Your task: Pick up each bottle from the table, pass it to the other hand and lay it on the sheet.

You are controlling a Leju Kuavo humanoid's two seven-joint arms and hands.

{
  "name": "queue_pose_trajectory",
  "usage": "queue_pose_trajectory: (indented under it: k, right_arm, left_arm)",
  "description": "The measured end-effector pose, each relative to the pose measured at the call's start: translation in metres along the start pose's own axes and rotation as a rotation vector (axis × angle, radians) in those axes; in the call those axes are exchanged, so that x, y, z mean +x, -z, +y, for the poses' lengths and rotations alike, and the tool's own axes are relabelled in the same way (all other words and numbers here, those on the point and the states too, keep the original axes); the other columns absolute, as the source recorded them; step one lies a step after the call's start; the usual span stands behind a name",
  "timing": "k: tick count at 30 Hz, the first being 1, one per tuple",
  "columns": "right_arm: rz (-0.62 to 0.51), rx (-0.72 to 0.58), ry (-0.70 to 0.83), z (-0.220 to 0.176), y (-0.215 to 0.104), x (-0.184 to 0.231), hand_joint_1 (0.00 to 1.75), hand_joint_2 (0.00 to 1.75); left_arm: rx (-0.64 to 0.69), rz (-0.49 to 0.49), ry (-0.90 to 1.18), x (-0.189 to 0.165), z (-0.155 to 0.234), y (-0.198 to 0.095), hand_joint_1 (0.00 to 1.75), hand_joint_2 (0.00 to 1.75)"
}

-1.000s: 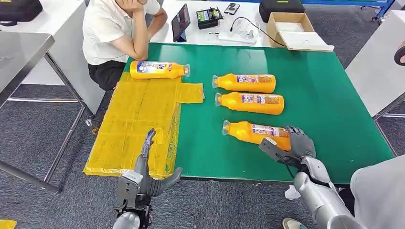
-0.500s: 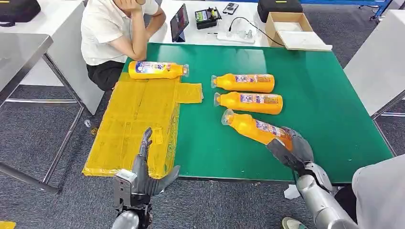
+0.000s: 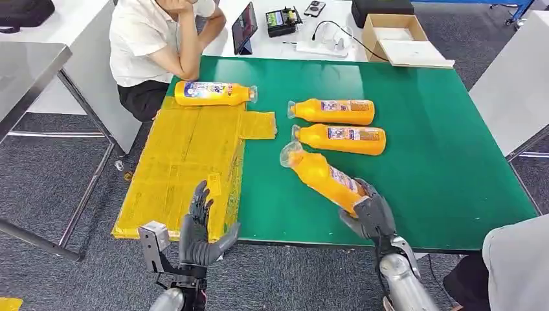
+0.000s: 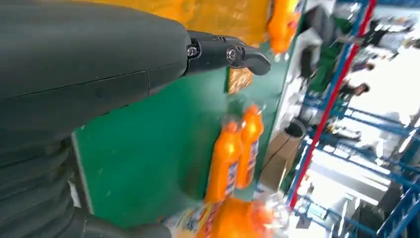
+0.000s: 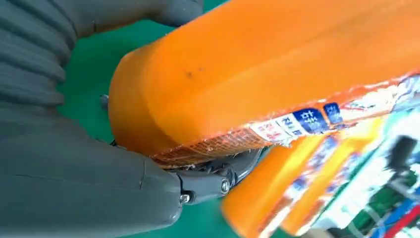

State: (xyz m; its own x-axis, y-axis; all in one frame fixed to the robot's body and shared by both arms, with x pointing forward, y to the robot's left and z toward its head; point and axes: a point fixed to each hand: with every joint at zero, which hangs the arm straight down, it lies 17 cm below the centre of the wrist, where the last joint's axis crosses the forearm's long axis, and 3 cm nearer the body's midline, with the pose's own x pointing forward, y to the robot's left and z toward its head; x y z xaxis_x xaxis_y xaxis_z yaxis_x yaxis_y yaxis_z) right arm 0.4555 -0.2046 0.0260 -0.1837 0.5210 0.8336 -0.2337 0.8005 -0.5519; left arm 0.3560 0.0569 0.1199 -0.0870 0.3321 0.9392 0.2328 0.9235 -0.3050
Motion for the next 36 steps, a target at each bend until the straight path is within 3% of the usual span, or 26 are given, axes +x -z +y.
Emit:
queue_pose_trajectory:
  k: [7,17,25,30,36]
  right_arm:
    - [-0.095,0.116,0.03,0.052,0.011,0.05,1.75,1.75]
    - [-0.21,0.274,0.102,0.124,0.005,0.109,1.75,1.75]
    - [-0.238,0.327,0.154,0.144,-0.002,0.122,1.75,1.75]
    - [-0.223,0.361,0.188,0.156,-0.006,0.121,1.75,1.75]
    - [-0.209,0.369,0.182,0.16,-0.005,0.117,1.75,1.75]
  left_arm:
    - [-0.083,0.015,0.071,-0.009,-0.019,-0.001,0.0,1.75]
    - [-0.073,0.042,0.045,-0.011,-0.018,0.008,0.0,1.75]
    - [-0.032,0.038,-0.047,-0.005,-0.017,0.016,0.0,1.75]
    - [-0.058,-0.025,-0.133,0.021,-0.029,0.02,0.0,1.75]
    - [-0.06,-0.004,-0.176,0.025,-0.034,0.022,0.0,1.75]
